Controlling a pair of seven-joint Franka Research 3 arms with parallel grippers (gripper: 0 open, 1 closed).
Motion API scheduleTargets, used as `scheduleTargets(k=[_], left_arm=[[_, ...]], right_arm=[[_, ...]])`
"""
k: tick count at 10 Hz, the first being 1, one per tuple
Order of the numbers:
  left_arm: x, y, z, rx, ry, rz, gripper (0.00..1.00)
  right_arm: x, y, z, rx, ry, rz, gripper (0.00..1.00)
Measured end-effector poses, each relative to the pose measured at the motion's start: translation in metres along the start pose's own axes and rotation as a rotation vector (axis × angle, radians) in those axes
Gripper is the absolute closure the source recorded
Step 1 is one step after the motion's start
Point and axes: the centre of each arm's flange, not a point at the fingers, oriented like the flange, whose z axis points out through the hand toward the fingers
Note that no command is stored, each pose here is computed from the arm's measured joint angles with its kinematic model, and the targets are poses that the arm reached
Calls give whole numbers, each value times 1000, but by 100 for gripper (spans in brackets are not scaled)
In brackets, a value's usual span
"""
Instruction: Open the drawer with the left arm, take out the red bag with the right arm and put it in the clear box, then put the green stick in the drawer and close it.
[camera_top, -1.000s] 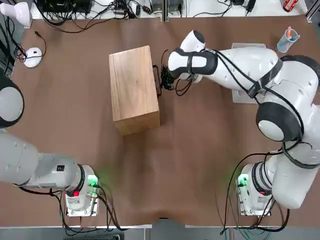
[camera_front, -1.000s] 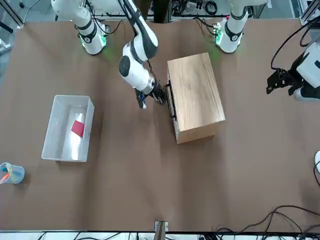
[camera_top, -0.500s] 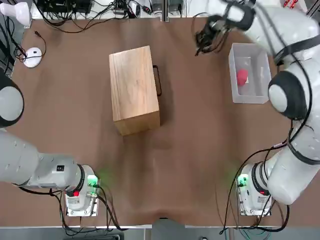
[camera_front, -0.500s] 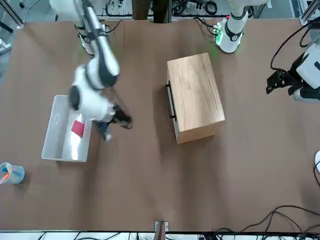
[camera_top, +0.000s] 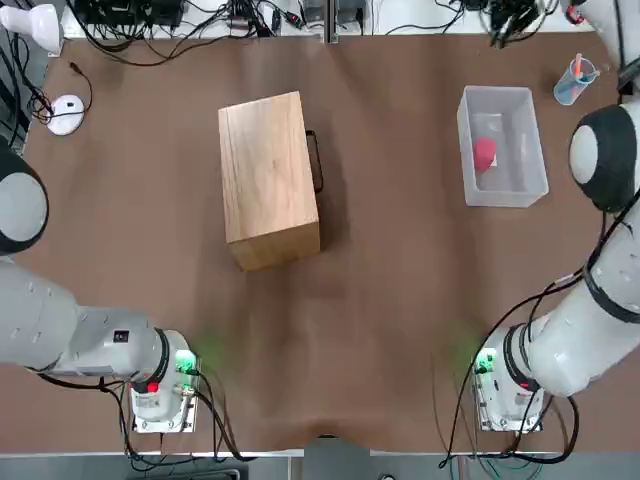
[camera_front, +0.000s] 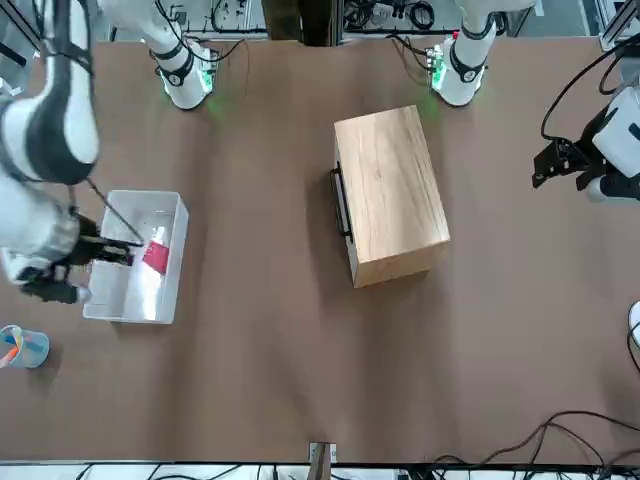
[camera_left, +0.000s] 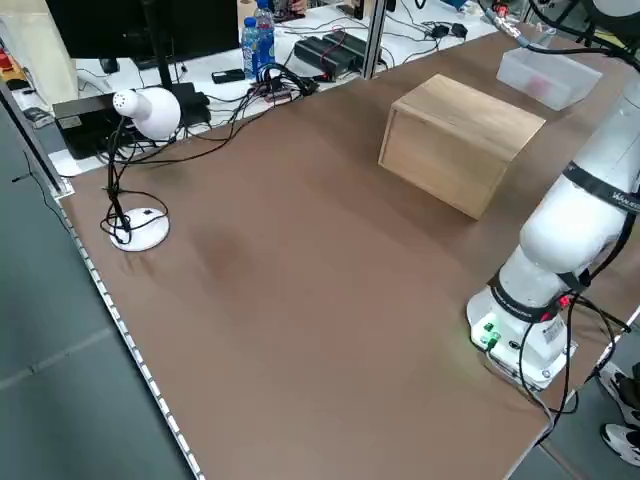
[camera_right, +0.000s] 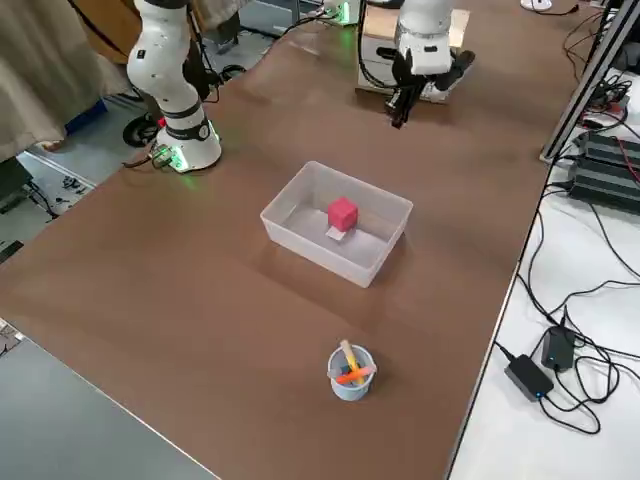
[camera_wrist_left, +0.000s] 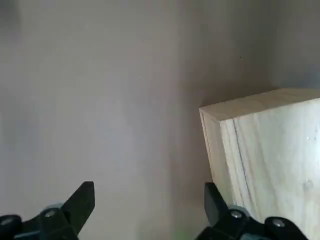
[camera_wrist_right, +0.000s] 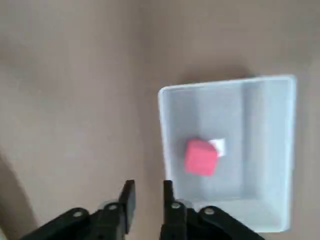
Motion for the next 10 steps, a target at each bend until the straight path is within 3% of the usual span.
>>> scheduleTargets(k=[2, 4, 7, 10], left_arm=[[0, 0, 0, 0, 0, 0, 3], [0, 0, 0, 0, 0, 1, 3], [0, 1, 0, 0, 0, 2, 3], [0, 1, 0, 0, 0, 2, 3]], right_arm=[[-2, 32, -37, -79, 53, -106, 32], [-8, 24, -79, -129, 115, -158, 3], [-15, -19, -99, -132, 146, -229, 0], [-19, -16, -100, -133, 123, -250, 0]])
